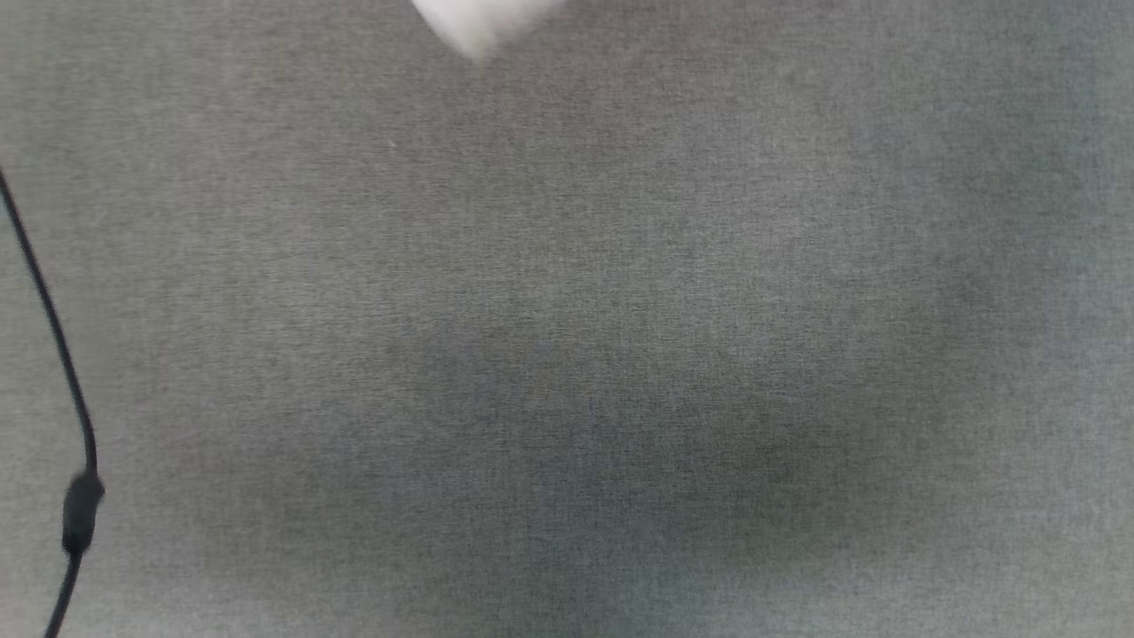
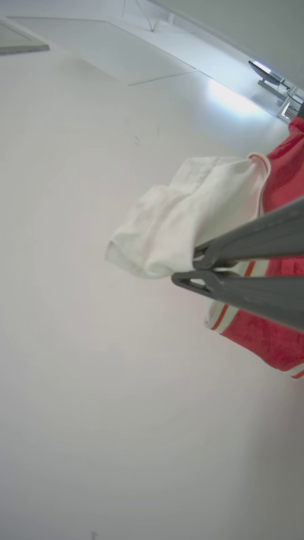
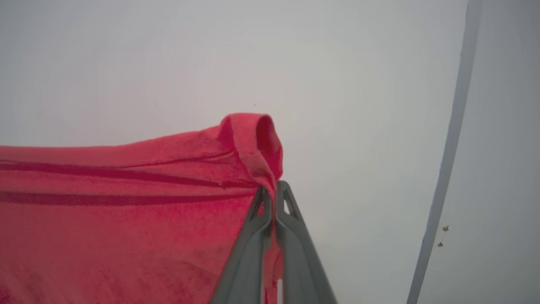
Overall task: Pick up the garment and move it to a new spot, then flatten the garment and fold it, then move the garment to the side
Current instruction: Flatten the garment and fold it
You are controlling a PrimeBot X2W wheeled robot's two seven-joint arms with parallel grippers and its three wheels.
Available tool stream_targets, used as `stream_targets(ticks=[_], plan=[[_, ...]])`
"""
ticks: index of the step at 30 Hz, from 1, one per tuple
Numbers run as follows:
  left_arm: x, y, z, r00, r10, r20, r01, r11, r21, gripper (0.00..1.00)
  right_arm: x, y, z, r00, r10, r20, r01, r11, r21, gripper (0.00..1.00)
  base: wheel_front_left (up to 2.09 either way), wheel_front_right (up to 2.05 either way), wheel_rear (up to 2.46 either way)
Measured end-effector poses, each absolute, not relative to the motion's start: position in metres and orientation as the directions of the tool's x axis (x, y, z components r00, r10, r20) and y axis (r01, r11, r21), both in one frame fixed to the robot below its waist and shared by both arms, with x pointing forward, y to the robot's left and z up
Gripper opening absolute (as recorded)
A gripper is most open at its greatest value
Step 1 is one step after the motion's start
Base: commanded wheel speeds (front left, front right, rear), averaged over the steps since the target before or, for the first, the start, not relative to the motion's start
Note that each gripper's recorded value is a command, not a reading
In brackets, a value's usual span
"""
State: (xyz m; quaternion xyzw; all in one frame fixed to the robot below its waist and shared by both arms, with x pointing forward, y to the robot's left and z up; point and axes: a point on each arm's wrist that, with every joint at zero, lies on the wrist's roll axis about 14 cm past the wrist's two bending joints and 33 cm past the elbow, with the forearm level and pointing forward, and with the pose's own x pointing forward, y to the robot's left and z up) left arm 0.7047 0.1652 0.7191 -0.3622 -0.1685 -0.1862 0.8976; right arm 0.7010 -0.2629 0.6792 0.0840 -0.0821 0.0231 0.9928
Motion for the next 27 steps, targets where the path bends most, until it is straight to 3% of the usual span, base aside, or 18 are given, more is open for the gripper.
stream_targets(ticks=[4, 7, 14, 21, 27], plan=[[0.711, 0.157, 0.754, 0.838, -0.195, 0.509, 0.504, 0.632, -0.588, 0.00, 0.705, -0.273, 0.699, 0.972, -0.008, 0.236, -0.031, 0.987, 0.158, 0.00, 0.00, 0.00, 0.00], [0.712, 0.155, 0.750, 0.844, -0.199, 0.498, 0.504, 0.613, -0.609, 0.00, 0.708, -0.270, 0.688, 0.977, -0.005, 0.214, -0.029, 0.988, 0.155, 0.00, 0.00, 0.00, 0.00], [0.698, 0.140, 0.635, 0.911, -0.297, 0.285, 0.409, 0.568, -0.715, 0.00, 0.703, -0.250, 0.584, 0.997, 0.067, -0.030, -0.064, 0.992, 0.108, 0.00, 0.00, 0.00, 0.00], [0.622, 0.124, 0.525, 0.914, -0.392, 0.104, 0.296, 0.470, -0.832, 0.00, 0.645, -0.242, 0.487, 0.942, 0.171, -0.288, -0.137, 0.981, 0.136, 0.00, 0.00, 0.00, 0.00], [0.541, 0.109, 0.484, 0.877, -0.481, 0.003, 0.241, 0.435, -0.868, 0.00, 0.575, -0.244, 0.441, 0.852, 0.239, -0.466, -0.177, 0.969, 0.173, 0.00, 0.00, 0.00, 0.00]])
